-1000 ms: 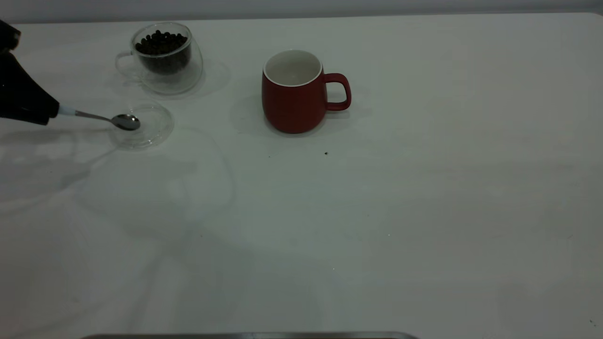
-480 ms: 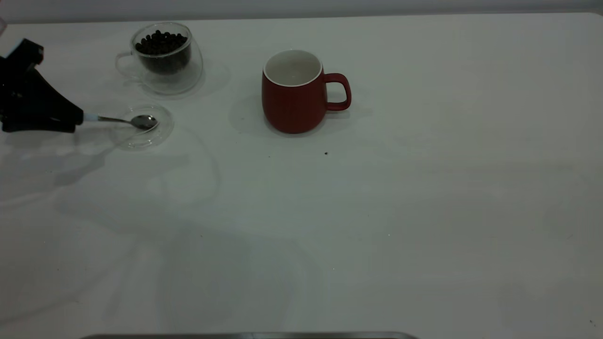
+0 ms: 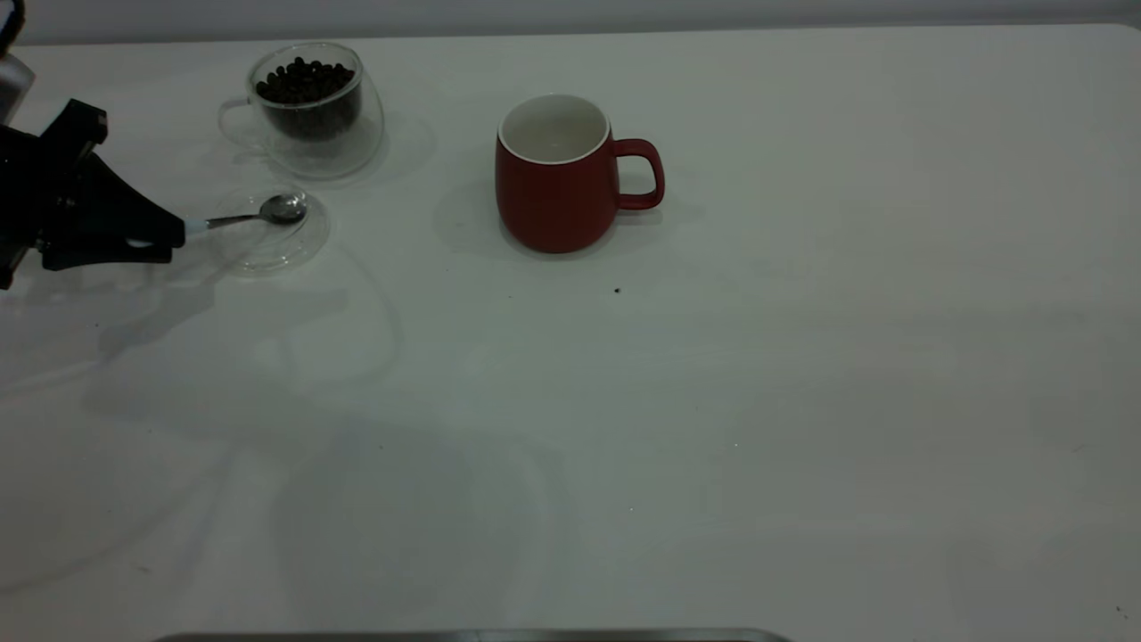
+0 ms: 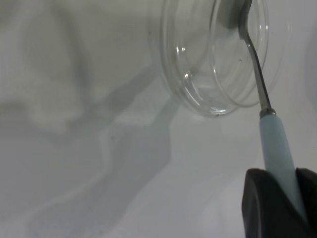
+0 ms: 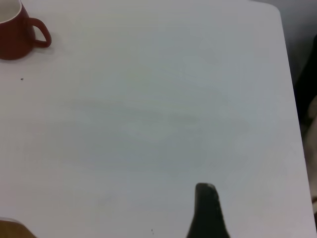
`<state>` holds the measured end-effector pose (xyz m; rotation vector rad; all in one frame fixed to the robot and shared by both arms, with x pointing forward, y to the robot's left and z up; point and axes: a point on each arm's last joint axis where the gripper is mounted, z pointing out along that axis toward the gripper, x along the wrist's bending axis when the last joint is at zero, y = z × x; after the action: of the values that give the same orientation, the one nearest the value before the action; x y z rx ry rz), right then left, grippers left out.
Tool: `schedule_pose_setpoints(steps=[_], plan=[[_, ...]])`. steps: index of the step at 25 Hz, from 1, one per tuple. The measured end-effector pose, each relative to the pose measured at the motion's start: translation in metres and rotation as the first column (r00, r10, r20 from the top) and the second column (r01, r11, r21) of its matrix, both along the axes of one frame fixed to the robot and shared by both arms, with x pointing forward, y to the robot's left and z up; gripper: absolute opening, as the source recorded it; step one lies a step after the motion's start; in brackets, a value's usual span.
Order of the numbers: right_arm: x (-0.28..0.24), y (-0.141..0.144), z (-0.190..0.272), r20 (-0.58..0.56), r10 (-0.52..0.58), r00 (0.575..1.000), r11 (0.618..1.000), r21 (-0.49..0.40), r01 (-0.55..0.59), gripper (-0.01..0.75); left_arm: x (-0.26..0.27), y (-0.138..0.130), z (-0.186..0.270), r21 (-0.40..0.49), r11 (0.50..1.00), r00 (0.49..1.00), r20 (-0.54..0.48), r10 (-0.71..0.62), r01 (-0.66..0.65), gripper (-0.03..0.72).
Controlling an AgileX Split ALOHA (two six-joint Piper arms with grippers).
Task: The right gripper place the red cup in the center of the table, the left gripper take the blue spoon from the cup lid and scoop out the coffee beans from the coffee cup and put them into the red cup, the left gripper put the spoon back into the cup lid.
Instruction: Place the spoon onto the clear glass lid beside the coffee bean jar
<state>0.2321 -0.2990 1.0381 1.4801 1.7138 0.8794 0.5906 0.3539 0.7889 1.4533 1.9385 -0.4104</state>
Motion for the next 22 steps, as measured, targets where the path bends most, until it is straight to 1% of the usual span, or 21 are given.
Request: schedule_pose_setpoints(steps=[6, 9, 11, 15, 17, 20, 22], plan=[[0.0, 0.0, 0.0, 0.0, 0.0, 1.0, 1.0, 0.0, 0.0, 0.583, 0.0, 0.0, -0.0004, 0.0, 1.0, 1.0, 0.0, 0.001, -0.001, 0.125], [0.0, 0.0, 0.0, 0.0, 0.0, 1.0, 1.0, 0.0, 0.0, 0.583, 0.0001, 0.0004, -0.0006, 0.005, 1.0, 1.0, 0.0, 0.002, -0.002, 0.15], [0.0, 0.0, 0.0, 0.0, 0.0, 1.0, 1.0, 0.0, 0.0, 0.583, 0.0001, 0.0009, -0.0017, 0.011, 1.0, 1.0, -0.003, 0.007, -0.007, 0.189], [0.0, 0.0, 0.0, 0.0, 0.0, 1.0, 1.0, 0.0, 0.0, 0.583, -0.0003, 0.0008, -0.0029, 0.01, 1.0, 1.0, -0.007, 0.009, -0.009, 0.303], [0.0, 0.0, 0.0, 0.0, 0.0, 1.0, 1.0, 0.0, 0.0, 0.583, -0.0004, 0.0008, -0.0033, 0.009, 1.0, 1.0, -0.01, 0.011, -0.011, 0.346], [0.0, 0.0, 0.0, 0.0, 0.0, 1.0, 1.0, 0.0, 0.0, 0.583, -0.0008, 0.0008, -0.0034, 0.005, 1.0, 0.999, -0.024, 0.02, -0.02, 0.38], [0.0, 0.0, 0.0, 0.0, 0.0, 1.0, 1.0, 0.0, 0.0, 0.583, -0.0022, 0.0008, -0.004, 0.011, 1.0, 0.999, -0.033, 0.005, -0.005, 0.389]])
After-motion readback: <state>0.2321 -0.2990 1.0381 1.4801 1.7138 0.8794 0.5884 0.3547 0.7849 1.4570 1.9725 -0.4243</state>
